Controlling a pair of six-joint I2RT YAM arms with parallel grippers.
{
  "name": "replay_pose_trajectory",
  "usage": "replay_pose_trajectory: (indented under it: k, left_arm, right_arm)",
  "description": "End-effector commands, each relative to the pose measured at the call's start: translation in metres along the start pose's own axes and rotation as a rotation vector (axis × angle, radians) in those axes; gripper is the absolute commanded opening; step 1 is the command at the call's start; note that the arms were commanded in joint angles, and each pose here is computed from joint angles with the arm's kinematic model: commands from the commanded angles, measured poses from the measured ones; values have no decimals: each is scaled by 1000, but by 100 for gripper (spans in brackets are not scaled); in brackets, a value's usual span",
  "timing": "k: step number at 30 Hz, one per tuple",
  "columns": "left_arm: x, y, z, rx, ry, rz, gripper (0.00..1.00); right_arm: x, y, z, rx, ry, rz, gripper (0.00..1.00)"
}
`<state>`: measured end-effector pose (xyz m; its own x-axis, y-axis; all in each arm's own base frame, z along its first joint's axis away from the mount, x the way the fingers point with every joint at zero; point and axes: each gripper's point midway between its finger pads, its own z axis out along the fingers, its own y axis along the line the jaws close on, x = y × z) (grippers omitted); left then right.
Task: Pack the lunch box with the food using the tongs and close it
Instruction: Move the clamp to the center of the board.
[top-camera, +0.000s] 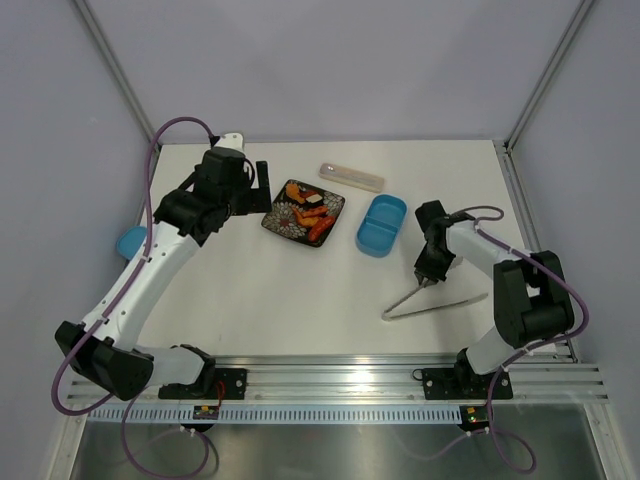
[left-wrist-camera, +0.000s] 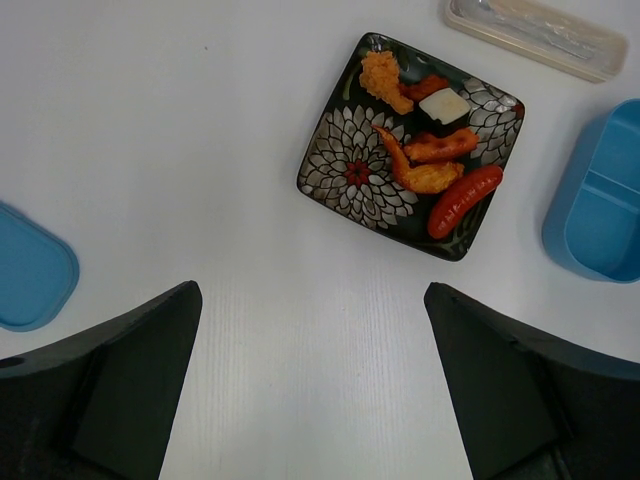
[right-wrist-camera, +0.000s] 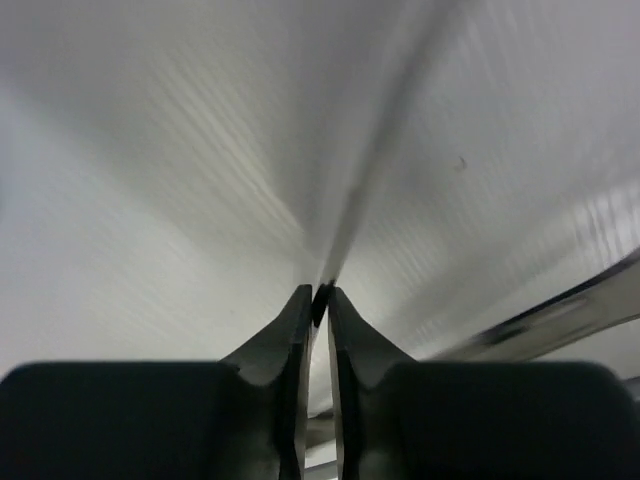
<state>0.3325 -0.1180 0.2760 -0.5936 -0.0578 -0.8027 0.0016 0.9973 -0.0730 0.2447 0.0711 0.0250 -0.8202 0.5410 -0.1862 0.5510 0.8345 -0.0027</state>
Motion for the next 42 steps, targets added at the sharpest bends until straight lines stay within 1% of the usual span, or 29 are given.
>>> replay_pose_trajectory:
  k: [1, 3, 5, 7, 8, 10, 11, 12, 14, 15, 17, 19, 20, 21, 23, 24, 26, 27, 30, 32, 35, 42]
  left_arm:
    - [-14, 1, -9, 9, -62, -37, 99]
    - [-13, 1, -9, 9, -58, -36, 99]
    - [-14, 1, -10, 12, -61, -35, 99]
    - [-15, 1, -9, 10, -61, -34, 99]
    - [-15, 1, -9, 9, -59, -32, 99]
    - [-15, 0, -8, 11, -55, -30, 99]
    - [-14, 0, -8, 12, -52, -29, 99]
    - [-14, -1, -7, 14, -51, -29, 99]
    - [-15, -2, -7, 17, -52, -30, 99]
    - [-14, -2, -7, 15, -48, -28, 99]
    - [-14, -2, -6, 14, -45, -26, 99]
    - [-14, -2, -6, 14, -45, -23, 99]
    - [-14, -2, -6, 15, -45, -22, 99]
    - [-15, -2, -6, 14, -46, -22, 99]
    - [-14, -2, -6, 15, -43, -17, 99]
    - [-14, -2, -6, 14, -41, -14, 99]
    - [-14, -2, -5, 13, -39, -9, 99]
    - [-15, -2, -5, 12, -39, -9, 99]
    - [-15, -2, -5, 11, -32, 1, 99]
    - [-15, -3, -4, 11, -29, 8, 99]
    - [-15, -3, -4, 15, -27, 12, 99]
    - [-14, 1, -5, 0, -26, 23, 99]
  right_arm:
    - [-35, 24, -4, -29, -70, -193, 15]
    - [-40, 29, -3, -32, -69, -257, 14]
    - [-52, 38, -10, -65, -105, -360, 14]
    - [-62, 42, -14, -46, -139, -426, 16]
    - [-68, 36, -16, 0, -161, -429, 23]
    - [-76, 38, -21, 10, -184, -429, 40]
    - [-75, 40, -23, -3, -181, -428, 45]
    - [-76, 42, -28, -24, -190, -424, 61]
    - [-76, 44, -33, -41, -200, -399, 71]
    - [-76, 44, -39, -54, -213, -385, 79]
    - [-74, 38, -42, -40, -215, -339, 86]
    - [-69, 31, -48, -40, -223, -261, 99]
    - [-65, 26, -48, -29, -221, -228, 99]
    - [-63, 26, -55, -51, -232, -156, 100]
    - [-47, 18, -50, -47, -197, -81, 99]
    - [-38, 14, -48, -58, -180, -11, 99]
    - [-27, 17, -47, -93, -142, 62, 99]
    - [-20, 17, -46, -109, -123, 127, 99]
    - [-11, 24, -45, -150, -85, 223, 99]
    - [-14, 34, -45, -193, -88, 244, 99]
    - [-15, 43, -41, -200, -74, 244, 99]
    - [-5, 52, -13, -115, -31, 216, 99]
